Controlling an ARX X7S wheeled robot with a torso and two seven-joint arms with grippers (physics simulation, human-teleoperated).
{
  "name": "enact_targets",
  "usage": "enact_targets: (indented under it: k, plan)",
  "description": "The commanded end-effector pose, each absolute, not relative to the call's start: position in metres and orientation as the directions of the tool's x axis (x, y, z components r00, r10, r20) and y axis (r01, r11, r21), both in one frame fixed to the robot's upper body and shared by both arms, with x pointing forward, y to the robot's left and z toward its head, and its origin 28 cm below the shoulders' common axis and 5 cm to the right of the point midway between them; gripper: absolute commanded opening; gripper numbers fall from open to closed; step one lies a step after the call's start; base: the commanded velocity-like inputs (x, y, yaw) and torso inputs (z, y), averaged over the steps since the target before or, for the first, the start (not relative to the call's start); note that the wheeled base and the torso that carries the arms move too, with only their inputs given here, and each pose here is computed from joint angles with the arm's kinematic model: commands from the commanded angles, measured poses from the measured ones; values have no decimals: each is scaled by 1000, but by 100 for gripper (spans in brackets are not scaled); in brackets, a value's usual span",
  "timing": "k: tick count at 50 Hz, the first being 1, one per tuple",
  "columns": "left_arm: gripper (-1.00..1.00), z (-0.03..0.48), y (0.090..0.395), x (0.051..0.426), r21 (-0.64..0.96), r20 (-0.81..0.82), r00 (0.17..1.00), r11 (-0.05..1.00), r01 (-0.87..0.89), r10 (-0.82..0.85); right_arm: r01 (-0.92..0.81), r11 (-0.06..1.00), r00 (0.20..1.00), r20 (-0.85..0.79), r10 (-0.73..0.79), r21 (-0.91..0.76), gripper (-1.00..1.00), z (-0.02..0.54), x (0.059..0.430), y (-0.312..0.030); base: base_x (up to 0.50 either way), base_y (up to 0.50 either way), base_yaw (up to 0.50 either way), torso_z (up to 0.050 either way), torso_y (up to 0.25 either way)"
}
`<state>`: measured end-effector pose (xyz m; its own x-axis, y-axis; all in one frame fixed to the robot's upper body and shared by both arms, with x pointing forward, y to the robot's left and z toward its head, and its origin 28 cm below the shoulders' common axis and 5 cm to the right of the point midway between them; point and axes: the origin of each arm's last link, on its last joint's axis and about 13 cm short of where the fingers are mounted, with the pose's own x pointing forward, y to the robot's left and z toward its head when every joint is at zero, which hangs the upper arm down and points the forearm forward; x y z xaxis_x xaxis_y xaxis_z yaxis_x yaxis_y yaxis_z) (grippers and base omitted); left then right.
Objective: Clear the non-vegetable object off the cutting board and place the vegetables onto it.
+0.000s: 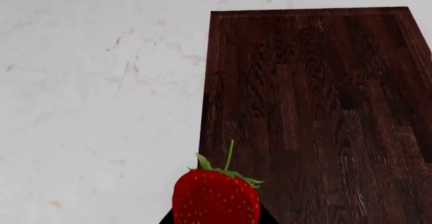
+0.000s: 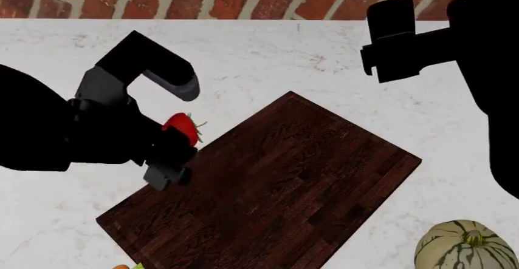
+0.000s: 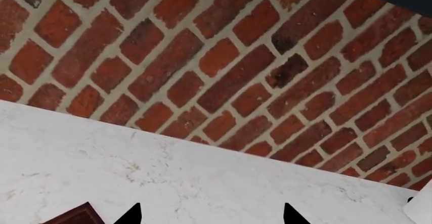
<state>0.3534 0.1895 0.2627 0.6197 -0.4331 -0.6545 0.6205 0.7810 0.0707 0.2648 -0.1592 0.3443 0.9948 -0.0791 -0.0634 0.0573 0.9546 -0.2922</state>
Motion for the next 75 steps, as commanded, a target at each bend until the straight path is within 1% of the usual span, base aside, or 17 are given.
enact_targets:
  k: [1,7,15,23,35,51,66,75]
  plan:
    - [-100,277,221,352,106,-624,700,851,515,-346,54,954,996,-52,-72,-295,100,352,261,-158,0,0,0,0,0]
    - [-100,267,239,354,115,-619,731,888,444,-286,56,951,995,-57,-77,-305,100,348,262,-157,0,0,0,0,0]
    - [-100,269,263,361,139,-601,775,929,343,-196,44,950,995,-67,-68,-308,100,345,263,-155,0,0,0,0,1]
    - [-100,271,283,367,147,-590,798,956,254,-122,36,951,995,-79,-63,-306,100,340,264,-153,0,0,0,0,0]
    - [-100,279,304,367,151,-572,819,978,145,-33,30,950,994,-86,-60,-310,100,338,266,-153,0,0,0,0,0]
    - [-100,278,332,364,170,-577,814,985,40,66,21,948,995,-88,-51,-319,100,343,267,-151,0,0,0,0,0]
    - [-100,234,335,361,137,-629,774,990,27,66,10,950,994,-104,-45,-312,100,334,268,-149,0,0,0,0,0]
    - [-100,223,337,360,119,-641,765,993,19,63,10,949,994,-103,-44,-314,100,335,267,-149,0,0,0,0,1]
